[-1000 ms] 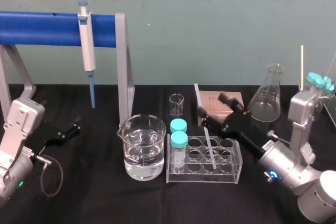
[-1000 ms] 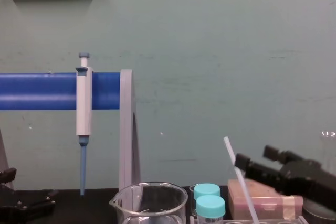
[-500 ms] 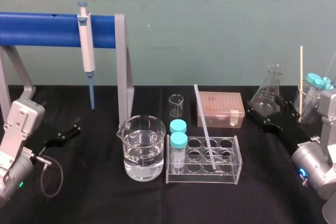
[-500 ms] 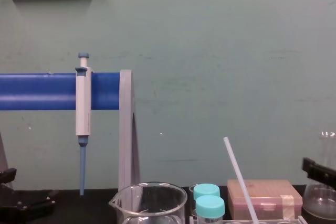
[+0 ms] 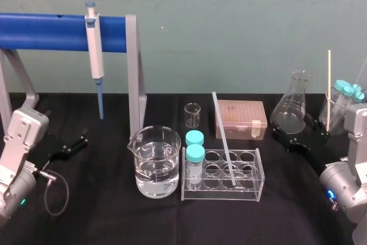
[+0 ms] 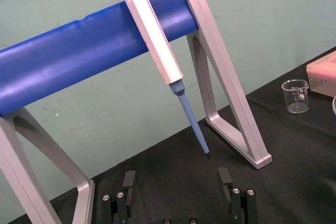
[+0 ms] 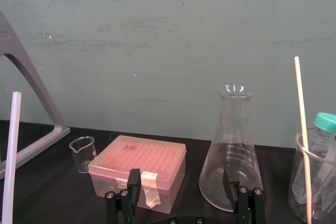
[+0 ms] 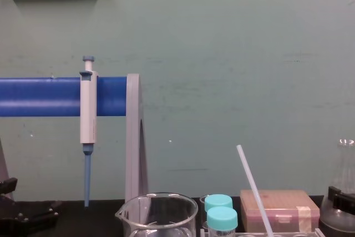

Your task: Pick up the stirring rod with one hand, then place it down.

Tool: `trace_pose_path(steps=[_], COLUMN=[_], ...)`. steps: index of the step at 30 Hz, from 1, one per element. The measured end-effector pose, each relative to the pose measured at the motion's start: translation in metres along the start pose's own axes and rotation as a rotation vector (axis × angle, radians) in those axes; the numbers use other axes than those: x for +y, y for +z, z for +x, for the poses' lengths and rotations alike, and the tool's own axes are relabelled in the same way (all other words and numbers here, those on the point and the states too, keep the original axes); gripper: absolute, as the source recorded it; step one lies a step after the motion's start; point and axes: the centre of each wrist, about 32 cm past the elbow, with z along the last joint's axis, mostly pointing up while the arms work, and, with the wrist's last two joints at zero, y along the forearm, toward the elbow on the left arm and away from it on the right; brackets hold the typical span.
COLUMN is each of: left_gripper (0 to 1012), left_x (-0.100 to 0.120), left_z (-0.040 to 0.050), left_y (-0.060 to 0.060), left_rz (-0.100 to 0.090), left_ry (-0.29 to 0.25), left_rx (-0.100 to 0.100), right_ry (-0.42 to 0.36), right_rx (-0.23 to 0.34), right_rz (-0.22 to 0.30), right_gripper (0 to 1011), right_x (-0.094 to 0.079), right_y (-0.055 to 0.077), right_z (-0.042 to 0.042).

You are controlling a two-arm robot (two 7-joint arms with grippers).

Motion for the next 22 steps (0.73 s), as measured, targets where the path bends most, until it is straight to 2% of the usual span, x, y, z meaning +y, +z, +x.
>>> trace_pose_path(steps=[22], left_gripper=[1000], left_x=[0.0], left_z=[0.0], left_y=[0.0], left_rz=[0.0], left_ry=[0.0], left_rx=[0.0], right_ry=[0.004], right_rx=[0.003], right_rz=[0.01], right_gripper=[1002], right_x=[0.0002], right_y=[0.0016], right_z=[0.0])
